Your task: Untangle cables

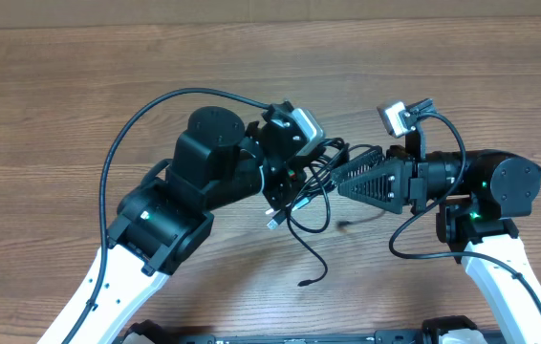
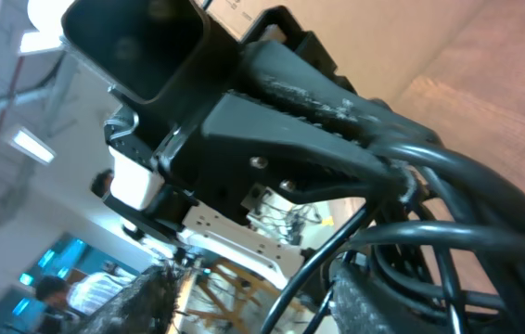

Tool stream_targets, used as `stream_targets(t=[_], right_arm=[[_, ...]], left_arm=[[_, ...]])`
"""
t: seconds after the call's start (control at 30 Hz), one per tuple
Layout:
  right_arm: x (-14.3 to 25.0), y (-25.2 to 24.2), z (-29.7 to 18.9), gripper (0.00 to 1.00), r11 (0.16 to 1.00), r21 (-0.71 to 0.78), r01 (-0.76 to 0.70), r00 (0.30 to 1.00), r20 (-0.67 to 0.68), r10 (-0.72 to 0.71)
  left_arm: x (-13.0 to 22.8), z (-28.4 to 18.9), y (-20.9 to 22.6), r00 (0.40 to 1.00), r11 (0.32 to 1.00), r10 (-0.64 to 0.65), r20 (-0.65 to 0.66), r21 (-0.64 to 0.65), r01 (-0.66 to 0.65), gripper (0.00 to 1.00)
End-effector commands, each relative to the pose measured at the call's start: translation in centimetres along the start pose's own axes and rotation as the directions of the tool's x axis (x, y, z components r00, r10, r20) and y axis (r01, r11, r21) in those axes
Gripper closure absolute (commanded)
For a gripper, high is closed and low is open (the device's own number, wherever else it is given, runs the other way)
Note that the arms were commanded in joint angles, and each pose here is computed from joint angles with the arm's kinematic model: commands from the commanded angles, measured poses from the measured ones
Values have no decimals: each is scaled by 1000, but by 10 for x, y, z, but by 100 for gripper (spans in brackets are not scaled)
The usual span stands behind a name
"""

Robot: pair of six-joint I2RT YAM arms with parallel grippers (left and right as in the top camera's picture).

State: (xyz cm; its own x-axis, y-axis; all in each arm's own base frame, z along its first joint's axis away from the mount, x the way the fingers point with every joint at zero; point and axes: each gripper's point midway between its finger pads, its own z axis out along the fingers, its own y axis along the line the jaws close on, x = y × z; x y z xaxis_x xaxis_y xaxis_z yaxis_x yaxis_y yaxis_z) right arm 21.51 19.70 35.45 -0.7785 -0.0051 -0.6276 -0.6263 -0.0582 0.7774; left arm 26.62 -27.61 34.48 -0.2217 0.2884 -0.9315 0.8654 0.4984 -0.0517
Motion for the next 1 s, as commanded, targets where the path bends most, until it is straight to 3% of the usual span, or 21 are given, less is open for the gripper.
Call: stream_targets(t=[0.0, 0.47, 0.77, 0.97], right_arm=[[-1, 4, 1, 54, 1000, -3, 18, 1000, 6, -18], [-19, -1, -1, 58, 999, 21, 42, 993, 111, -44], [-28, -24, -3, 58, 997, 71, -42, 982, 184, 28], [-34, -26, -4, 58, 996, 84, -37, 975, 220, 18]], left_arm=[[-13, -2, -1, 999, 1000, 27, 39, -5, -27, 96], [-22, -11, -4, 997, 1000, -10, 71, -6, 11, 96], [-39, -25, -3, 990, 999, 20, 137, -40, -14, 96], [-39, -24, -14, 990, 999, 19, 141, 23, -22, 96]])
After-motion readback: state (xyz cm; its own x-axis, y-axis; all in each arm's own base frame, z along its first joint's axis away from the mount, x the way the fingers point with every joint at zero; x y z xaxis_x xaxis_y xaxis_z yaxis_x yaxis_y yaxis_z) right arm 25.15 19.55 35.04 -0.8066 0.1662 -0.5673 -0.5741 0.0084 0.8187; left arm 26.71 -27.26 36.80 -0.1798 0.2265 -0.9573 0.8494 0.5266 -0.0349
